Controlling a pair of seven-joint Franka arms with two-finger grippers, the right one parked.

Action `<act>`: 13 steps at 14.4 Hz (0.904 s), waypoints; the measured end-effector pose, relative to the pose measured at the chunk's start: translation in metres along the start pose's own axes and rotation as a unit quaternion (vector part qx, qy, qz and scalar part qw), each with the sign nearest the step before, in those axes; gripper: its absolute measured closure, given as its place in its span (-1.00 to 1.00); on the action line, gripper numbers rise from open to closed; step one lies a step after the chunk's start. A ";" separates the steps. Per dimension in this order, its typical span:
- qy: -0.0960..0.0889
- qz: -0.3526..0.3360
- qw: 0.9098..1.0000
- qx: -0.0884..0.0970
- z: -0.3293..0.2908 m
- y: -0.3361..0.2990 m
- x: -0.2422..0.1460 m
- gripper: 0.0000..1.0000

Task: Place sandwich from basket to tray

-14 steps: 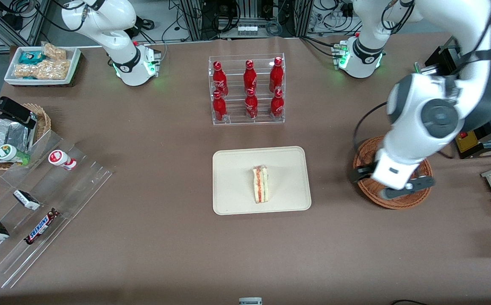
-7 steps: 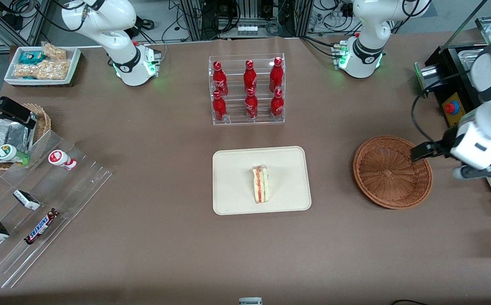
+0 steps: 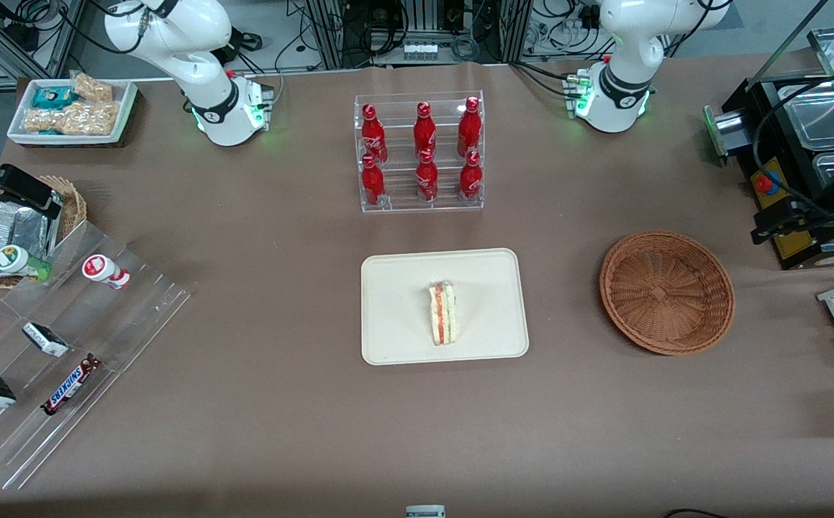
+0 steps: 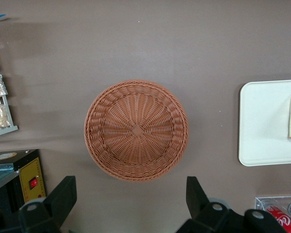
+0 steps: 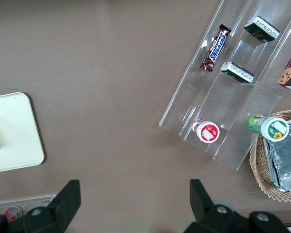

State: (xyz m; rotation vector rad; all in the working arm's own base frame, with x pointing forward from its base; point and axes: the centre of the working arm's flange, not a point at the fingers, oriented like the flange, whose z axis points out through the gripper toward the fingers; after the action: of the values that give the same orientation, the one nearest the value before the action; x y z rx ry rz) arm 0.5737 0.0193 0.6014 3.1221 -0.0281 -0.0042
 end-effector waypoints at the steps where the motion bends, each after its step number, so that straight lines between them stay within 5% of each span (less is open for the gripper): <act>1: -0.008 0.004 1.000 -0.001 -0.001 0.004 -0.002 -1.00; 8: -0.040 0.016 0.999 -0.004 0.013 0.016 -0.004 -1.00; 13: -0.045 0.017 0.999 -0.004 0.015 0.017 -0.004 -1.00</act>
State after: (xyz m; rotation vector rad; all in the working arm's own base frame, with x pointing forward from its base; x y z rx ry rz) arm 0.5694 0.0019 0.5870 3.1108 -0.0832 -0.1432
